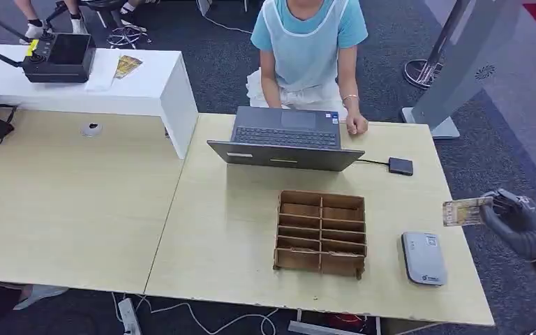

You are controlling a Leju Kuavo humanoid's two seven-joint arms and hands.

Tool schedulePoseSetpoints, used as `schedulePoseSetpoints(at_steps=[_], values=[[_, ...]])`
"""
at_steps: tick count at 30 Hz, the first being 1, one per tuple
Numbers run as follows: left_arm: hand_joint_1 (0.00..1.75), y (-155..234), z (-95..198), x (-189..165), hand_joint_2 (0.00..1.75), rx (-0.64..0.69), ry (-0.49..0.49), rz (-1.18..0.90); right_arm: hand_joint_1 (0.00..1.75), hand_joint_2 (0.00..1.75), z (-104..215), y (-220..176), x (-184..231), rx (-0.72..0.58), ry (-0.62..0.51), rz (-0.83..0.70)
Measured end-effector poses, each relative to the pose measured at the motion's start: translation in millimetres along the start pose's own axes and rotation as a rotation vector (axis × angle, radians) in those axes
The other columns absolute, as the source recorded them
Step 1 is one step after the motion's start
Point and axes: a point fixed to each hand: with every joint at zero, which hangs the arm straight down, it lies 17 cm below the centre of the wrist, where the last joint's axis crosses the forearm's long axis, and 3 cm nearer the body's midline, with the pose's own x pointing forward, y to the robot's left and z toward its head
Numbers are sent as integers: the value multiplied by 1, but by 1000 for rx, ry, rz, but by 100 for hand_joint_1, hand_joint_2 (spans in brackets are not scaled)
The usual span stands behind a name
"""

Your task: Pass the card to the sensor for recognition and then transmit it.

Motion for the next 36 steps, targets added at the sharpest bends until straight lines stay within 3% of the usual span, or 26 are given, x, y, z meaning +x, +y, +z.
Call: schedulePoseSetpoints(at_steps=[10, 36], values=[[0, 0, 0, 0, 0, 0, -1, 0, 175, 175, 4, 0, -39, -51, 106, -41], [0, 0, 0, 2, 0, 0, -9, 0, 175, 175, -15, 25, -83, -130, 206, -81]])
